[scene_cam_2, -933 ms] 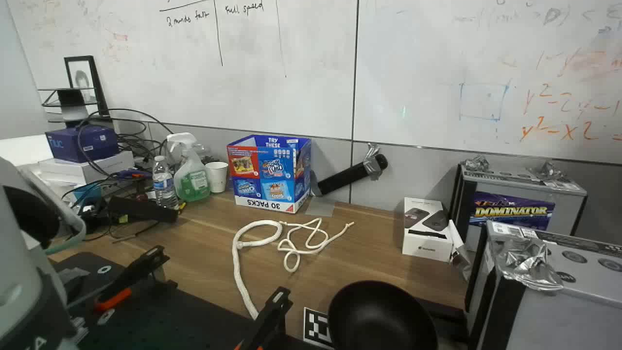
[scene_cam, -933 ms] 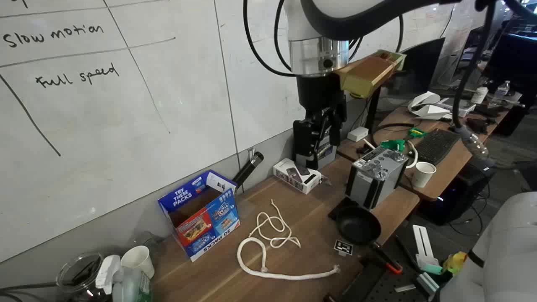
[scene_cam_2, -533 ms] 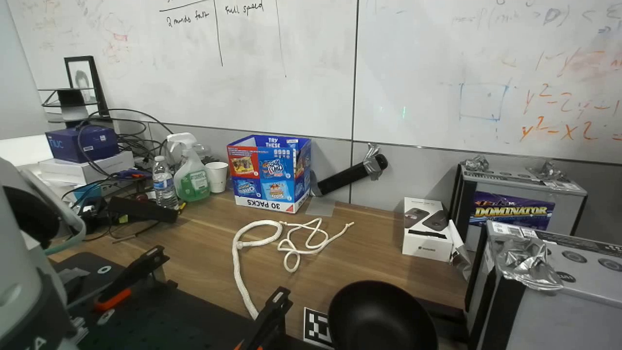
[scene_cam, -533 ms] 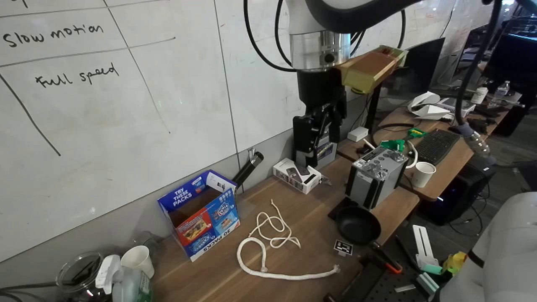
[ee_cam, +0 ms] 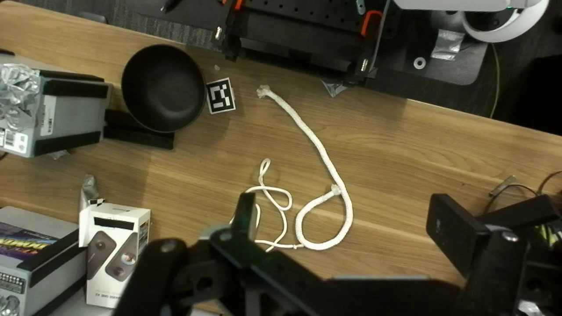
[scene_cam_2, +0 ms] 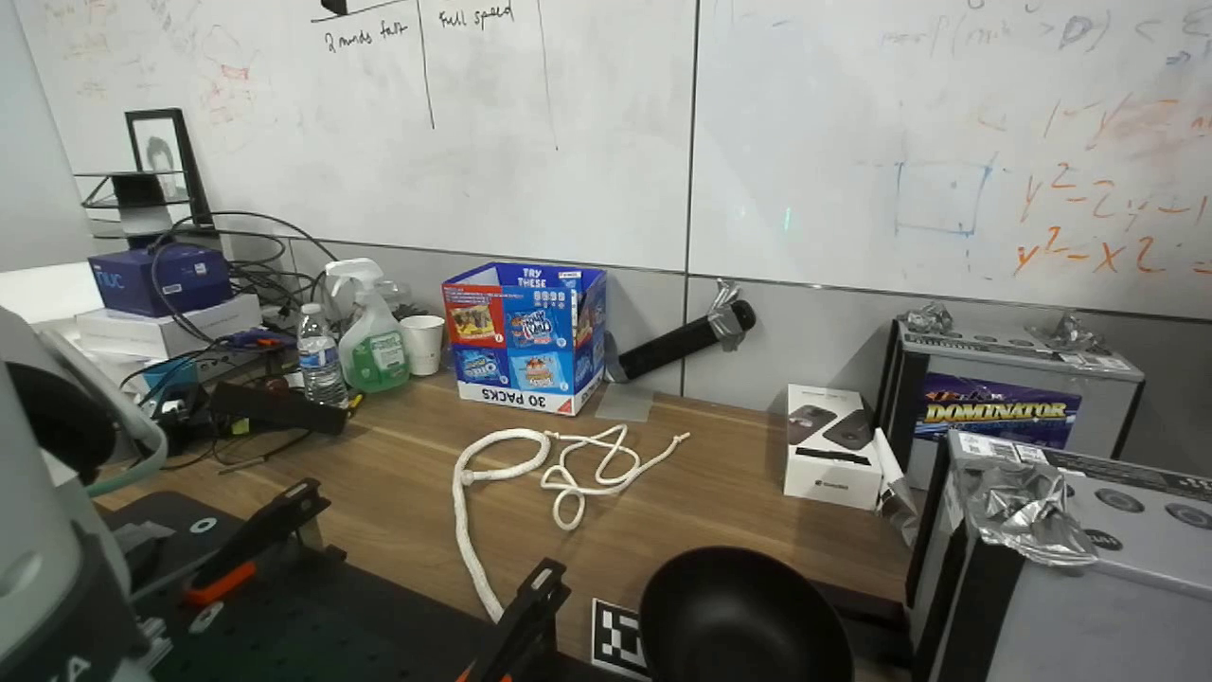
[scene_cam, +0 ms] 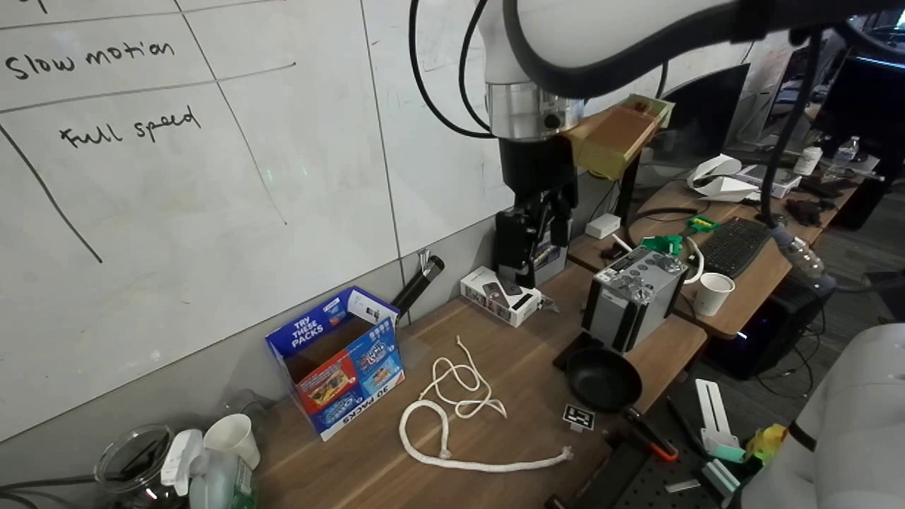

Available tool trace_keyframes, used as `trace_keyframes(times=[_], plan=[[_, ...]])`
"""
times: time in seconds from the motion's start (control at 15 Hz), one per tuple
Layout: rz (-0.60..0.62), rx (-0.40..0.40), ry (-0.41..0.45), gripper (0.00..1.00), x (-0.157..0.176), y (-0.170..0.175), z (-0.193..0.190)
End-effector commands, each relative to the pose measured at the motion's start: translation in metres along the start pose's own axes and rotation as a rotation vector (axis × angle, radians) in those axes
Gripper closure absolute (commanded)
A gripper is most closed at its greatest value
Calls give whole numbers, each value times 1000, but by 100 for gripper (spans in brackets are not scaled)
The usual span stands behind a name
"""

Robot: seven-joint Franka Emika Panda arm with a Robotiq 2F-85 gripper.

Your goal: Put the white ropes inside the blue box

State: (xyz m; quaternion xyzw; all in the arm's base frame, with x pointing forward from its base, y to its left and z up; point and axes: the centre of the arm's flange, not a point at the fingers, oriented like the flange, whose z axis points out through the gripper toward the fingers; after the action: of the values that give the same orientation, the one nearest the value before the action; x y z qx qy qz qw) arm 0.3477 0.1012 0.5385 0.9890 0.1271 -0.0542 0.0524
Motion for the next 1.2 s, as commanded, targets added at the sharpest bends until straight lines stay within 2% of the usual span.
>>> trace_keyframes(times=[0.0, 0.27, 0.8, 1.13], plan=[[-128, -51, 44, 0, 12, 18, 38], [-243, -59, 37, 0, 39, 42, 92], [-487, 43, 11, 0, 92, 87, 203], [-602, 65, -8, 0, 113, 106, 268]])
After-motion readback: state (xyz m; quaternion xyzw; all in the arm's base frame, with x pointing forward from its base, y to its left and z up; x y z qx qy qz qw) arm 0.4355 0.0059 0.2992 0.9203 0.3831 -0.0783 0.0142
